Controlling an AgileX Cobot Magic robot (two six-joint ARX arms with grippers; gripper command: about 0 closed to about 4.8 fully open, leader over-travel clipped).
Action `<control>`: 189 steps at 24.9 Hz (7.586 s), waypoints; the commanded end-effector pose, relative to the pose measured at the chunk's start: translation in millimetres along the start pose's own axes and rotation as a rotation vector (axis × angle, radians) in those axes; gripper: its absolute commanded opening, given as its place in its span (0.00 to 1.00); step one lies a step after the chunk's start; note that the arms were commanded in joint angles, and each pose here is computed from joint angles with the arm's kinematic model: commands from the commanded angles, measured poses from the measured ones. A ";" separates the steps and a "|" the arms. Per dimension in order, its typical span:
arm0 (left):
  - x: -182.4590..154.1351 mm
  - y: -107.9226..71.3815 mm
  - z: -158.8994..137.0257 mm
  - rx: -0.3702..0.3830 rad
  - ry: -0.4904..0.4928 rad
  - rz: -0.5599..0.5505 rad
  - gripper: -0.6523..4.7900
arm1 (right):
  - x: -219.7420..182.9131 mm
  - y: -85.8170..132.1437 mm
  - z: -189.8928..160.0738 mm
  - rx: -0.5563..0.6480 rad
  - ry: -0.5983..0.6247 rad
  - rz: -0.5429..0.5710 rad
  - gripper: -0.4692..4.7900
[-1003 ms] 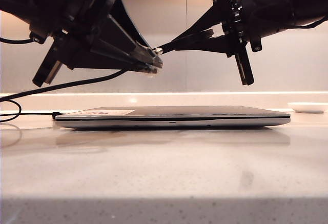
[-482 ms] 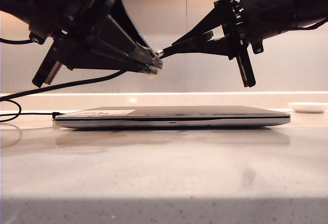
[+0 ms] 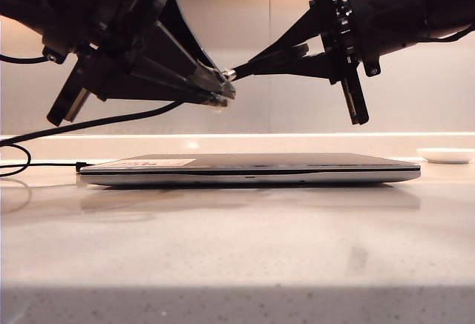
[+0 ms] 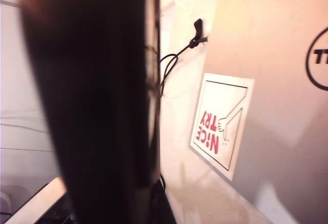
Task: Pick up the charging cable and the phone, plug the charging cable into the charging port on the phone, and finally place them back on the table.
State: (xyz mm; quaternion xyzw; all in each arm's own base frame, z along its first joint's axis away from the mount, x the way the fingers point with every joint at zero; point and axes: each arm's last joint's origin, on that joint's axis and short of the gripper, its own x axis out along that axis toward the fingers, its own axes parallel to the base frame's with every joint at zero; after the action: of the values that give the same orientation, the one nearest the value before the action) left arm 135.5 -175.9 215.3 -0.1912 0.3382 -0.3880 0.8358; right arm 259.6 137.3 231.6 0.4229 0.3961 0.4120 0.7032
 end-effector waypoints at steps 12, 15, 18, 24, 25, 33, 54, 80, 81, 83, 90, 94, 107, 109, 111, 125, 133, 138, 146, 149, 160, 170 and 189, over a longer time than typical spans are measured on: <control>-0.1 -1.6 1.8 0.008 -0.012 -0.011 0.11 | 0.1 8.1 1.0 -0.099 0.023 0.058 0.08; -0.2 -1.6 1.8 0.008 -0.012 -0.011 0.11 | 2.2 9.4 -1.3 -0.118 0.033 0.063 0.08; -0.2 -1.8 2.1 0.008 -0.015 -0.013 0.11 | 5.1 8.3 -5.9 -0.096 0.060 0.046 0.08; -0.2 -2.8 3.5 0.010 -0.030 -0.023 0.11 | 5.3 5.6 -8.0 -0.097 0.077 0.025 0.08; -0.2 -2.8 3.5 0.010 -0.030 -0.023 0.11 | 5.4 5.9 -7.8 -0.098 0.076 0.026 0.08; -0.5 -2.1 2.5 0.035 -0.020 -0.015 0.51 | 4.7 7.2 -5.5 -0.113 0.050 0.029 0.08; -39.6 -4.9 55.0 0.283 -0.176 0.075 0.11 | -112.0 0.7 51.9 -0.015 -0.080 -0.405 0.08; -47.7 15.9 64.6 0.300 -0.155 0.205 0.11 | -127.0 -50.1 106.6 0.147 0.168 -0.695 0.08; -47.7 15.9 64.6 0.300 -0.155 0.205 0.11 | -126.1 -53.3 106.8 0.156 0.175 -0.696 0.08; -47.7 15.9 64.6 0.300 -0.155 0.205 0.11 | -125.2 -56.4 107.4 0.160 0.178 -0.700 0.09; -47.7 15.9 64.6 0.300 -0.155 0.205 0.11 | -127.5 -59.3 110.1 0.128 0.161 -0.831 0.40; -47.7 15.9 64.6 0.300 -0.155 0.205 0.11 | -129.2 -56.7 108.4 0.130 0.167 -0.852 0.42; -47.7 16.1 64.3 0.299 -0.152 0.206 0.11 | -144.0 -19.3 100.0 0.045 0.101 -0.936 0.42; -47.7 16.1 64.3 0.299 -0.151 0.206 0.11 | -146.7 -11.9 98.3 0.026 0.083 -0.944 0.42; -47.7 16.1 64.3 0.299 -0.151 0.206 0.11 | -149.0 -5.1 96.5 0.008 0.067 -0.948 0.41; -66.1 9.5 64.4 0.307 -0.196 0.195 0.11 | -162.2 39.5 51.7 -0.315 -0.184 -0.971 0.08; -60.9 19.0 51.8 0.298 -0.156 0.211 0.11 | -171.5 33.0 -7.0 -0.509 -0.384 -0.914 0.08; -55.3 28.5 39.4 0.313 -0.130 0.222 0.11 | -174.9 26.0 -29.5 -0.508 -0.406 -0.934 0.08; -52.2 35.3 29.9 0.348 -0.177 0.205 0.11 | -177.2 28.1 -36.5 -0.507 -0.405 -0.934 0.09; -53.6 36.5 26.7 0.361 -0.226 0.186 0.11 | -177.1 27.9 -36.5 -0.506 -0.405 -0.935 0.09; -82.9 31.9 22.3 0.482 -0.405 0.167 0.11 | -177.1 28.1 -36.5 -0.506 -0.405 -0.934 0.09; -132.7 70.4 10.4 0.443 -0.675 0.483 0.11 | -177.2 27.9 -36.5 -0.506 -0.406 -0.938 0.09; -138.8 107.6 -42.4 0.449 -0.853 0.657 0.11 | -177.1 27.9 -36.5 -0.506 -0.405 -0.938 0.09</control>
State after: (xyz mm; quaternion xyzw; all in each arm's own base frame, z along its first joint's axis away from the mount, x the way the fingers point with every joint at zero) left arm 95.6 -2.9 182.4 -0.0359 -0.0726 -0.0575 0.9951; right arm 157.8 -6.7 279.4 0.0914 0.2969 0.0473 0.9494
